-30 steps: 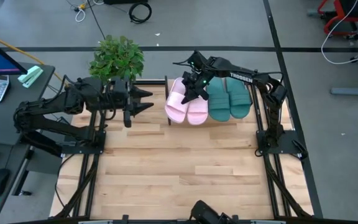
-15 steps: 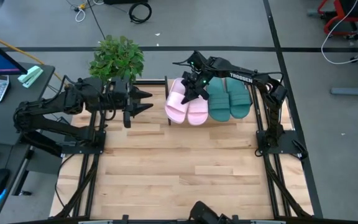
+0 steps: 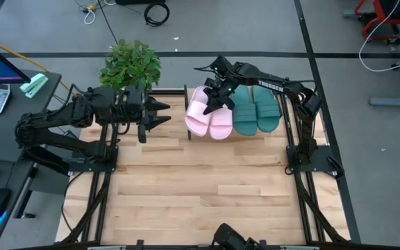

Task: Pick and place slides into the shelf
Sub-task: Put the pink slipper on the shelf

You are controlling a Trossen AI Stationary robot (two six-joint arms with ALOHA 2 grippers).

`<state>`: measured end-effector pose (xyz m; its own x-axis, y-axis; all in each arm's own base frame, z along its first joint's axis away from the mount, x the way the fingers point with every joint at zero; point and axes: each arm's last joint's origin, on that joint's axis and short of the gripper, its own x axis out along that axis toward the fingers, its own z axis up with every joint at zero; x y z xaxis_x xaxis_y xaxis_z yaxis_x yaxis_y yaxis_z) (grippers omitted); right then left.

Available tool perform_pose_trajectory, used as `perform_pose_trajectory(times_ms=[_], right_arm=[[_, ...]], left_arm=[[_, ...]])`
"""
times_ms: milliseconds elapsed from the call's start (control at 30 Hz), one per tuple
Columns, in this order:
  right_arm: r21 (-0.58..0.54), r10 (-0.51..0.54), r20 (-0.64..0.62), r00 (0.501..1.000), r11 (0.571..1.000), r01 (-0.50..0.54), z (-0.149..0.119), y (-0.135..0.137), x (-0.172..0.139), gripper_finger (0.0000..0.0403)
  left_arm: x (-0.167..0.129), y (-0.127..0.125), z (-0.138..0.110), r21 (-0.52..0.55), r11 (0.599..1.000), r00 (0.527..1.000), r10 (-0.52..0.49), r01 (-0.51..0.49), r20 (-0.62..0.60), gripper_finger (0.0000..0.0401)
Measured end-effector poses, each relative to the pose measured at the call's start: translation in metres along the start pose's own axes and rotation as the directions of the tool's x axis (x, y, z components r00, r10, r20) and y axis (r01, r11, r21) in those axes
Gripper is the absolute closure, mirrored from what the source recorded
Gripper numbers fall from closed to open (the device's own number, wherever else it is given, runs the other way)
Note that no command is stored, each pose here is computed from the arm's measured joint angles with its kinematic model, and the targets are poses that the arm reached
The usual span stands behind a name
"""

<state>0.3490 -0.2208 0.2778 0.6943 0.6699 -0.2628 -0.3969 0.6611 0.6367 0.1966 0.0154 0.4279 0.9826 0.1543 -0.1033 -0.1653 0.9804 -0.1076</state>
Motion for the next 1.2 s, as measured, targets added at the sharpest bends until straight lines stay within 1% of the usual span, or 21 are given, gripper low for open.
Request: perform_pose_trajectory(times_ms=[200, 500, 767, 967, 1133, 1200], right_arm=[[-0.002, 0.006, -0.004, 1.0, 1.0, -0.006, 0.0, 0.001, 0.002, 0.0395], [-0.006, -0.007, -0.005, 1.0, 1.0, 0.007, 0.0, 0.0, 0.002, 0.0395], [-0.016, -0.012, 0.001, 1.0, 1.0, 0.012, 0.002, 0.0, 0.002, 0.0395], [-0.02, -0.009, 0.003, 1.0, 1.0, 0.009, 0.002, 0.0, 0.002, 0.0395], [-0.057, -0.016, 0.019, 1.0, 0.998, 0.017, 0.007, 0.0, 0.002, 0.0395], [-0.092, -0.024, 0.036, 0.999, 0.995, 0.027, 0.012, 0.003, 0.0, 0.0395]], left_arm=[[0.0, 0.0, 0.0, 0.001, 1.0, 1.0, 0.001, -0.001, -0.002, 0.0211], [0.0, 0.0, -0.001, 0.003, 1.0, 1.0, 0.003, -0.003, -0.013, 0.0205], [0.0, 0.0, -0.001, 0.003, 1.0, 1.0, 0.003, -0.003, -0.013, 0.0213], [0.0, 0.0, -0.001, 0.003, 1.0, 1.0, 0.003, -0.003, -0.013, 0.0212], [0.0, 0.0, -0.001, 0.019, 1.0, 1.0, 0.004, -0.004, -0.013, 0.0215], [0.0, 0.001, -0.001, 0.024, 1.0, 1.0, 0.005, -0.004, -0.012, 0.0216]])
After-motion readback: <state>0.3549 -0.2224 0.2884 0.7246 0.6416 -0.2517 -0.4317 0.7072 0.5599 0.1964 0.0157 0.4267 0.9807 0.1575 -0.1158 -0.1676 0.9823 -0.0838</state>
